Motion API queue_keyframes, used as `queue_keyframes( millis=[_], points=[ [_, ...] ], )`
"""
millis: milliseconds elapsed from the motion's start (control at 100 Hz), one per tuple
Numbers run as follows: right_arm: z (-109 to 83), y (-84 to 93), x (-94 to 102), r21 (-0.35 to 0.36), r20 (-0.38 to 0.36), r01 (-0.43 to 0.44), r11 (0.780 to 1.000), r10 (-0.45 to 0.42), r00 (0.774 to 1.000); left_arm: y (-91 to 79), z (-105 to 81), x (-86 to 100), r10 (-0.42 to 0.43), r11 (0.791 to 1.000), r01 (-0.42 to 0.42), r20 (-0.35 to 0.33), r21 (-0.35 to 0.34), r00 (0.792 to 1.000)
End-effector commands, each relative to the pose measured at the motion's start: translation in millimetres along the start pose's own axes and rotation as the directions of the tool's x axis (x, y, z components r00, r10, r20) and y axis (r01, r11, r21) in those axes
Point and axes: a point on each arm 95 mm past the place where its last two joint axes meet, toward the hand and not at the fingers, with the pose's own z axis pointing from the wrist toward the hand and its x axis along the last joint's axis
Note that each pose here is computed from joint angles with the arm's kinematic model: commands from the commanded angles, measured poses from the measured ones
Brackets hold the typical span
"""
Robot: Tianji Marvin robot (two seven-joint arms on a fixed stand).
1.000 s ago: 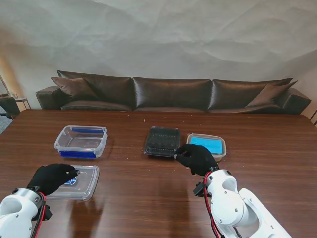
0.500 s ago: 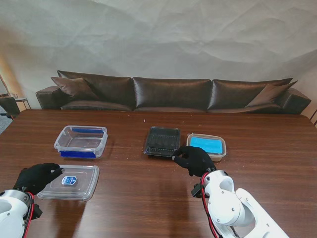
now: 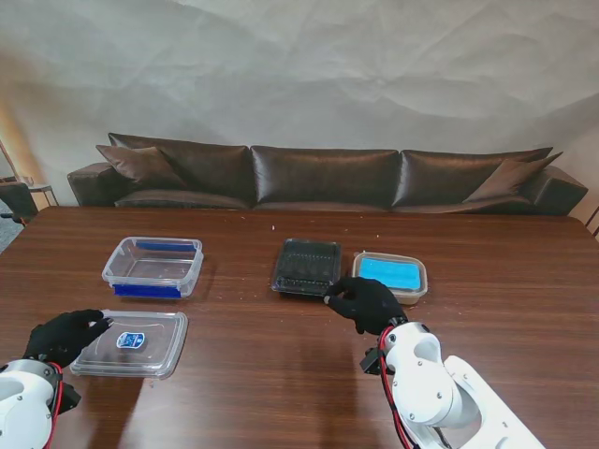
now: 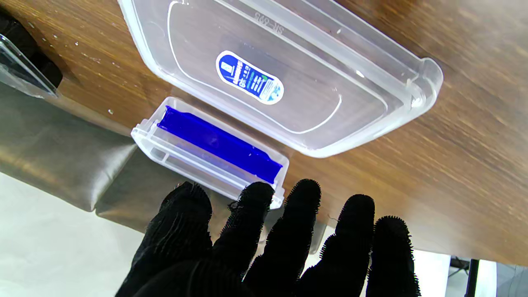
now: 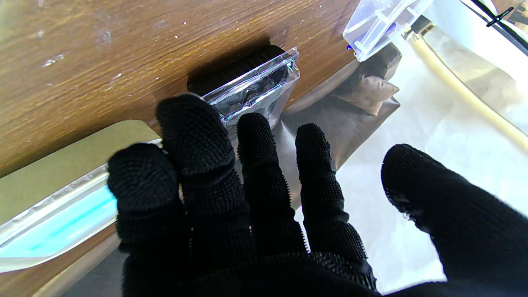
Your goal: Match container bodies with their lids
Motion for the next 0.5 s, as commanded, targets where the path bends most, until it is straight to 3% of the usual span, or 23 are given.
queue_keyframes(
  millis=[0, 490],
  points=[
    [-1.2, -5.4, 1.6, 0.023, -0.006, -0.008, 1.000, 0.009, 1.000, 9.2, 2.8, -0.2, -0.013, 0.999, 0.013, 0.008, -0.040, 1.000],
    [0.0, -5.7, 0.9, 0.017, -0.004, -0.013, 1.000, 0.013, 1.000, 32.2, 25.9, 6.1, -0.013, 0.995, 0.015, 0.013, -0.099, 1.000]
  ],
)
